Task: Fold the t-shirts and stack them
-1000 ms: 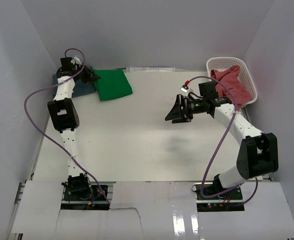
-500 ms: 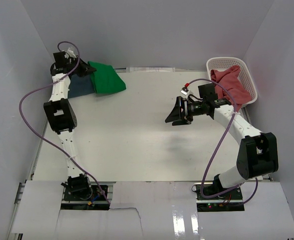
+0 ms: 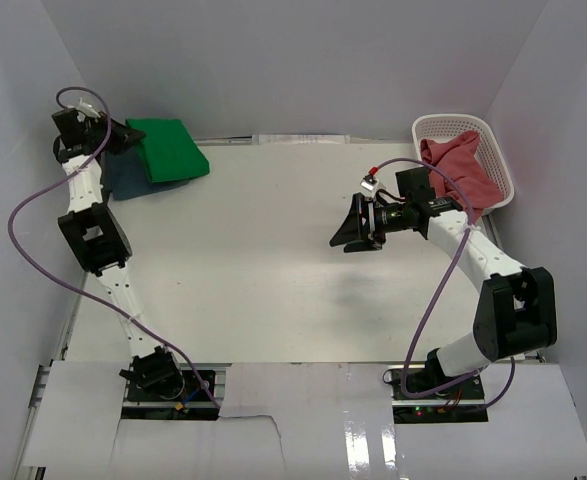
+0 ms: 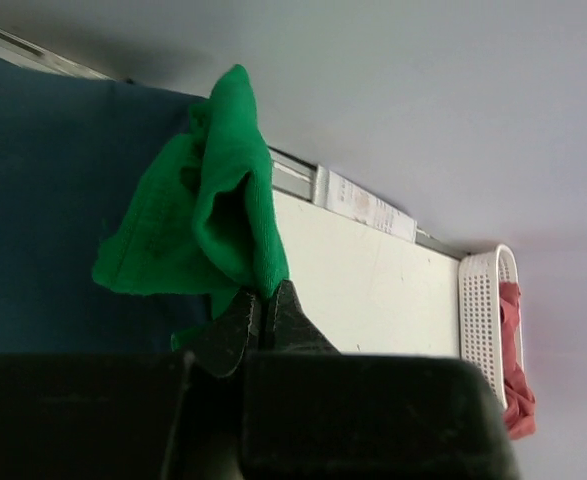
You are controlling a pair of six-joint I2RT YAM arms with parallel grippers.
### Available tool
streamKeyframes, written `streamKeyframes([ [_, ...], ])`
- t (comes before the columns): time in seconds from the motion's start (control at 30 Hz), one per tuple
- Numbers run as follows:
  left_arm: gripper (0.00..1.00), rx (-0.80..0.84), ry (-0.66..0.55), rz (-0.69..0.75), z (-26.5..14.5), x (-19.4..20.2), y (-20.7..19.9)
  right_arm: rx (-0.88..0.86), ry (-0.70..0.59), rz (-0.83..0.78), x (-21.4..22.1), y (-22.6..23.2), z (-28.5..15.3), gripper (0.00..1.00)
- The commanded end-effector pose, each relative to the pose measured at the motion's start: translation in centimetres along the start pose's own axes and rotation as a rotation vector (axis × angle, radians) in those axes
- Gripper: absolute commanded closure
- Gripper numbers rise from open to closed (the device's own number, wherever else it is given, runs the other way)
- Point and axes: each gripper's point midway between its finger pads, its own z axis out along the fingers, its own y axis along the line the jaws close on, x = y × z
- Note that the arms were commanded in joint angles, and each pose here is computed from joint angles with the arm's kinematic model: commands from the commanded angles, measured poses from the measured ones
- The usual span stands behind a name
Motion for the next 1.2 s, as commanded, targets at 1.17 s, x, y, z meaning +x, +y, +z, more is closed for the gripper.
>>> streamKeyframes([
  [1.17,1.0,-0.411,-0.319,0.209,-2.8,-8.2,7.1,-0.009,0.042,0.062,1.8,0.8,0.7,0.18],
])
